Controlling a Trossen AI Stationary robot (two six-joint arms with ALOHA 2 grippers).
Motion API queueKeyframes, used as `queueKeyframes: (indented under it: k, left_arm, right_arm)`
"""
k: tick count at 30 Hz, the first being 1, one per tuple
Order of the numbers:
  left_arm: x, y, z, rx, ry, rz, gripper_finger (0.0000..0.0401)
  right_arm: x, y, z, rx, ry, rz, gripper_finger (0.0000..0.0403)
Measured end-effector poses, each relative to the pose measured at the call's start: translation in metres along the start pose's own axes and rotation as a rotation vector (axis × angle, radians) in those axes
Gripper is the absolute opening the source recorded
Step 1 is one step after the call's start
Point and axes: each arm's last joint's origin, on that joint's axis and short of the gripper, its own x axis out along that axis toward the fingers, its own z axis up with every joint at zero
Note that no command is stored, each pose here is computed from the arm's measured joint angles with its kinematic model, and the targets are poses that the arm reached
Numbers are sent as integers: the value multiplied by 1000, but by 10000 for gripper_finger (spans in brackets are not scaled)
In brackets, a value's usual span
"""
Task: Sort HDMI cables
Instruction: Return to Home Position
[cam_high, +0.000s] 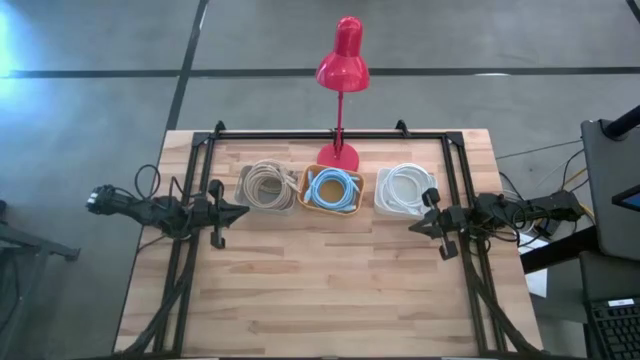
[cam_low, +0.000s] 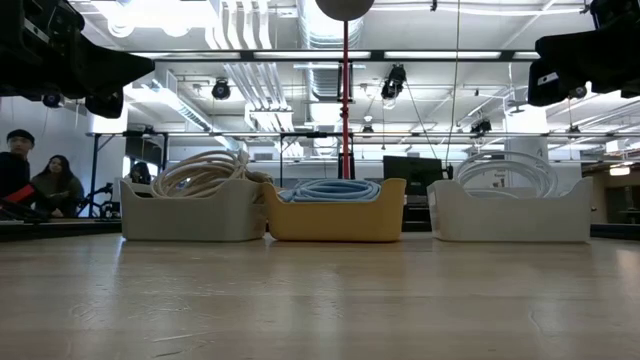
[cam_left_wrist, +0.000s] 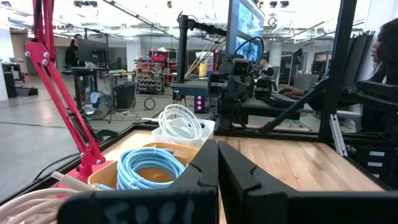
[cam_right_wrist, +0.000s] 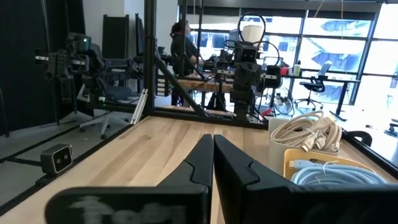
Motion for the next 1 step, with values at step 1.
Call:
queueKeyframes:
  k: [1]
  left_arm:
    - [0,0,0,0,0,0,0]
  right_arm:
    - [0,0,0,-2,0,0,8]
